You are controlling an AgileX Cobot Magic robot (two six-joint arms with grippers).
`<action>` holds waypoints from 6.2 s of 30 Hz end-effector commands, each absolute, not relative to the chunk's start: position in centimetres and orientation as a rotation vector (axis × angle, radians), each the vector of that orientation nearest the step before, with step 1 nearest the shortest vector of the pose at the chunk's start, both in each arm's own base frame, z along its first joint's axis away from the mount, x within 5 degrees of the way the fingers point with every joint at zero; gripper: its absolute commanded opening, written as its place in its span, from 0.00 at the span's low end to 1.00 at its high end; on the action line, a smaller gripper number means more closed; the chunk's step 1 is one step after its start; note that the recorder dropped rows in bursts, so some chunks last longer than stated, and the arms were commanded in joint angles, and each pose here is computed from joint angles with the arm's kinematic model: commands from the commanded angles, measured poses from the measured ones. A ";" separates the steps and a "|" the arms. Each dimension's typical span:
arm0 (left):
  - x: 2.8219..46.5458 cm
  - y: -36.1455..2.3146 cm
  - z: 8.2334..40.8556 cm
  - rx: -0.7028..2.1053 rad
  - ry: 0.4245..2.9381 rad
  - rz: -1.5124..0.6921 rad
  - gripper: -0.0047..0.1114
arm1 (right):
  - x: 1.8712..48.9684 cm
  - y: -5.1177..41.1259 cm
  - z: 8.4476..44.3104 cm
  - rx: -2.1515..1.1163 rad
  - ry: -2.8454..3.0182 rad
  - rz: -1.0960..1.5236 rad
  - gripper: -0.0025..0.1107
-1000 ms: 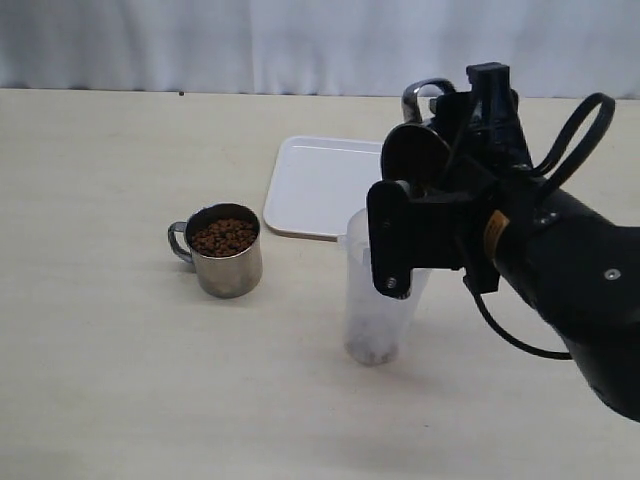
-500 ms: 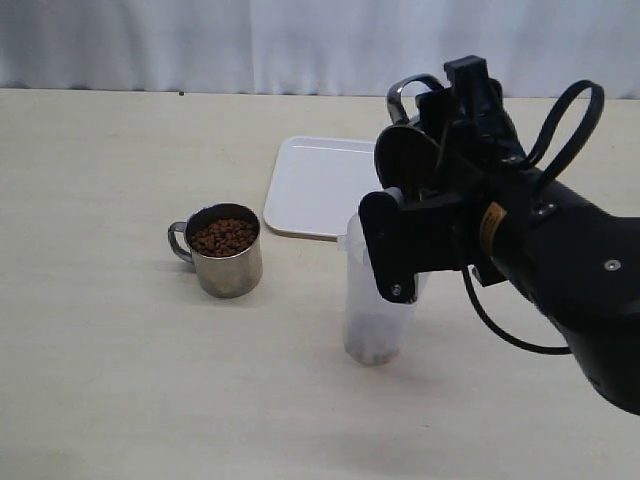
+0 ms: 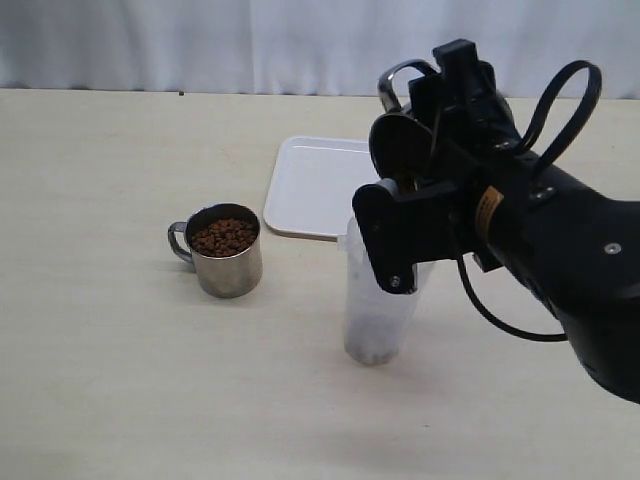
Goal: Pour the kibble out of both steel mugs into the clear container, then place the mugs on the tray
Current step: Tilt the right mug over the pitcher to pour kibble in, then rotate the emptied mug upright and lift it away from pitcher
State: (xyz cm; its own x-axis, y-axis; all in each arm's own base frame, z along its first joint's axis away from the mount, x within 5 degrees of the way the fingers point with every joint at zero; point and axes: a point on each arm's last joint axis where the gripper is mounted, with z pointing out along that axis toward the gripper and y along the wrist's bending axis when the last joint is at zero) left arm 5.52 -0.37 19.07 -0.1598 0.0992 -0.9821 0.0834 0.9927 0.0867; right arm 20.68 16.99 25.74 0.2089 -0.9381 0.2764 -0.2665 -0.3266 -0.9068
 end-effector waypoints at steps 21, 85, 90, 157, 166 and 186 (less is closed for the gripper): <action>5.5 -0.4 19.1 0.136 1.719 0.017 0.04 | 20.8 17.2 26.2 -1.866 0.955 -1.266 0.06; 5.5 -0.4 19.1 0.136 1.719 0.017 0.04 | 20.7 17.4 26.1 -2.046 0.718 -1.383 0.06; 5.5 -0.4 19.1 0.136 1.719 0.017 0.04 | 20.6 17.6 26.0 -2.058 0.699 -1.349 0.06; 5.5 -0.4 19.1 0.136 1.719 0.017 0.04 | 19.2 19.2 25.4 -2.271 0.284 -1.911 0.06; 5.5 -0.4 19.1 0.136 1.719 0.017 0.04 | 17.5 21.1 25.0 -2.260 0.166 -1.826 0.06; 5.5 -0.4 19.1 0.136 1.719 0.017 0.04 | 20.3 14.0 31.6 -1.666 1.367 -1.061 0.06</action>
State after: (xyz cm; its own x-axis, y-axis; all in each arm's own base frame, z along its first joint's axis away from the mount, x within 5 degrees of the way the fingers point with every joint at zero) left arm 5.52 -0.37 19.07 -0.1598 0.0992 -0.9821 0.0834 0.9927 0.0867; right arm 19.77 16.20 30.21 0.1015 -0.9268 0.3616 -0.3334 -0.3741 -0.8654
